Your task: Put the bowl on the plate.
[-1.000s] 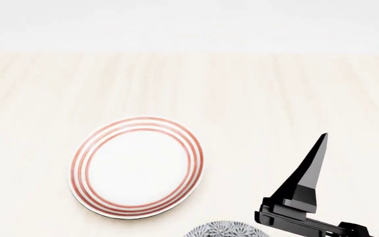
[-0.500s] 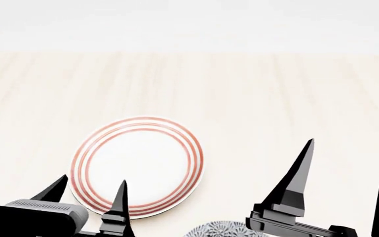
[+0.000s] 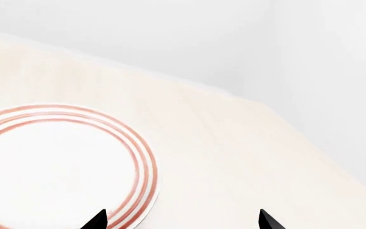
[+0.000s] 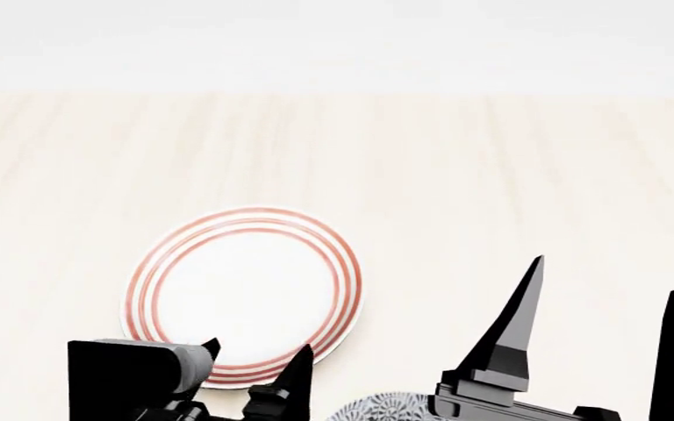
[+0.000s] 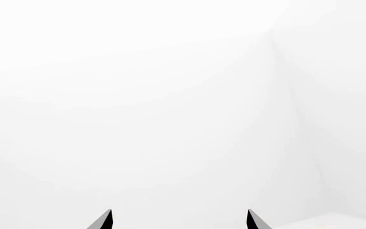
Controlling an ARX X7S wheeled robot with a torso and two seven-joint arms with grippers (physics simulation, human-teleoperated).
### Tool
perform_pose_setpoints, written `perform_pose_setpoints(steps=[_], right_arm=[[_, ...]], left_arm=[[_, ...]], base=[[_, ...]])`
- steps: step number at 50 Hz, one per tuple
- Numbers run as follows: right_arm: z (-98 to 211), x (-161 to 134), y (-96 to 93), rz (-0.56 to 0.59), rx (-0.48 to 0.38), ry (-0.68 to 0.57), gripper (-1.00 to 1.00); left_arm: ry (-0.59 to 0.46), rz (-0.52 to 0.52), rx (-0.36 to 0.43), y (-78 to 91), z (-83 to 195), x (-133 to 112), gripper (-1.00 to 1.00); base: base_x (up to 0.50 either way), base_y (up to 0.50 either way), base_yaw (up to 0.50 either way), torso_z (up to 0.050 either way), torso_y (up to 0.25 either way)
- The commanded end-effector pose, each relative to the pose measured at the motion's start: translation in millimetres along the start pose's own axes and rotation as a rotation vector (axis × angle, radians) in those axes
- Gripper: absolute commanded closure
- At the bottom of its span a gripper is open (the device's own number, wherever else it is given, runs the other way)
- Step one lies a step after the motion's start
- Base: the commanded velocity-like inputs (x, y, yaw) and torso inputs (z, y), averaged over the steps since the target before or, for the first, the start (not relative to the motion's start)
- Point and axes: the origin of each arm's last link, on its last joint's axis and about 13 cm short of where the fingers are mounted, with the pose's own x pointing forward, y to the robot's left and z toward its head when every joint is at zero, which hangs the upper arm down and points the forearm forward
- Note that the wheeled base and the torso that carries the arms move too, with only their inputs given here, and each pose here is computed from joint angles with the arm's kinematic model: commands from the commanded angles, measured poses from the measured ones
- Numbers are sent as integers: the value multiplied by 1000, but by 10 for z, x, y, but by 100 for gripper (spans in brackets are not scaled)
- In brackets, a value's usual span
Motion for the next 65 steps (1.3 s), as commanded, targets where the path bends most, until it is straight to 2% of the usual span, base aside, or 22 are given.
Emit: perform_pose_setpoints(steps=[1, 16, 37, 42, 52, 65], right_arm=[[-6, -6, -10, 3, -13, -3, -100], [-13, -10, -7, 5, -17, 5, -100], [-35, -26, -8, 11, -24, 10, -100], [-43, -26, -10, 12, -27, 11, -100], [-54, -27, -11, 12, -28, 13, -100], [-62, -30, -10, 13, -31, 16, -100]], left_arm=[[73, -24, -88, -60, -8, -4, -100], [184, -50, -124, -57, -149, -22, -100], [191, -35, -160, -77, -102, -27, -100], [248, -32, -207, -84, -141, -41, -100], [292, -10, -255, -77, -163, -51, -100], [317, -10, -256, -87, -195, -67, -100]], base=[[0, 0, 0, 0, 0], [0, 0, 0, 0, 0], [0, 0, 0, 0, 0], [0, 0, 0, 0, 0], [0, 0, 0, 0, 0], [0, 0, 0, 0, 0]])
